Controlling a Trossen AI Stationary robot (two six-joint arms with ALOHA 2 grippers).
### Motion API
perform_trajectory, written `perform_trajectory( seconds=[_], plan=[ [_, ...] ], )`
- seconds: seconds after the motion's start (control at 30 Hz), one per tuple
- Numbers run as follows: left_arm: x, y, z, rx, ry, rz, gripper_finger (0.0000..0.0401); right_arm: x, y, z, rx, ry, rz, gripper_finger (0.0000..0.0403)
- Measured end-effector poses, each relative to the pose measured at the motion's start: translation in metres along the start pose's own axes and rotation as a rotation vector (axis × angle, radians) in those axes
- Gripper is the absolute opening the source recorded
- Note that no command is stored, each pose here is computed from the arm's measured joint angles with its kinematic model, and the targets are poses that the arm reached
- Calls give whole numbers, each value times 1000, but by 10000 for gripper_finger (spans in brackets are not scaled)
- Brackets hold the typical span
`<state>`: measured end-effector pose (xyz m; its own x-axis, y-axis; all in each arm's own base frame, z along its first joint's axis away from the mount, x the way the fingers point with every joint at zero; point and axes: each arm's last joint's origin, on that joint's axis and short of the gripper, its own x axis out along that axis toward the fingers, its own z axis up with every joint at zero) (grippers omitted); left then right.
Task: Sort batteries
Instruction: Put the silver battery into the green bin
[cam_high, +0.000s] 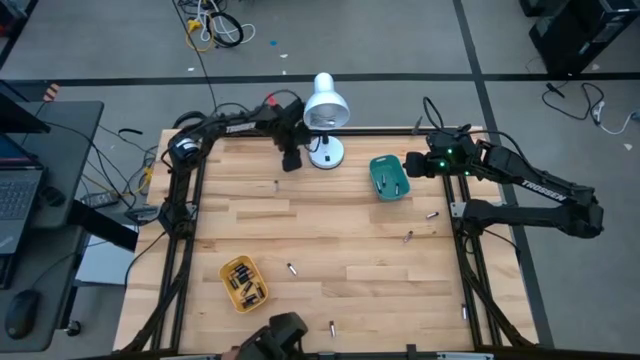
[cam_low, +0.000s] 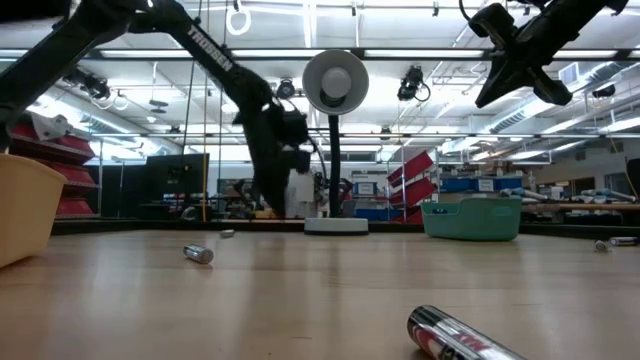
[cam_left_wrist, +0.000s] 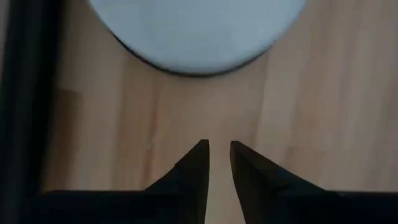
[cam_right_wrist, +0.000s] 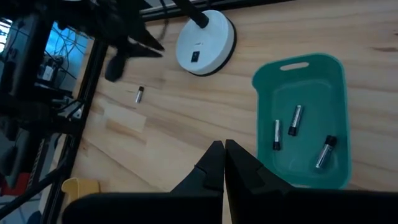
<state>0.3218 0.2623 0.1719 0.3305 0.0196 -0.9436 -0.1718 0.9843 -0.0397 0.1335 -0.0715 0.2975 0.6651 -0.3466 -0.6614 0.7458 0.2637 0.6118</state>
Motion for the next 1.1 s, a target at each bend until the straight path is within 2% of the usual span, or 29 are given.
perform_trajectory(
  seconds=[0.13,0.2,0.27,0.43,0.57,0.67,0.77,0.9,1.1],
  plan=[
    [-22,-3,-1,-67,70,-90,76,0,0,0,-10,-11,-8,2],
    [-29,-6,-4,-104,81,-101,75,1,0,1,-28,-15,-15,2],
    [-36,-10,-8,-188,87,-99,75,2,0,1,-42,-12,-24,2],
    [-23,-17,-20,-560,184,-111,76,7,1,0,-64,6,-38,2],
    [-14,-38,-17,-641,227,-112,77,12,1,0,-67,19,-54,2],
    [-6,-51,-13,-742,227,-61,83,15,1,0,-98,31,-66,2],
    [-3,-60,-7,-806,211,-29,98,18,1,0,-122,42,-74,2],
    [0,-71,1,-894,176,64,128,20,1,0,-145,50,-77,2],
    [5,-77,3,-1007,184,36,183,20,1,0,-172,52,-76,2]
  ],
)
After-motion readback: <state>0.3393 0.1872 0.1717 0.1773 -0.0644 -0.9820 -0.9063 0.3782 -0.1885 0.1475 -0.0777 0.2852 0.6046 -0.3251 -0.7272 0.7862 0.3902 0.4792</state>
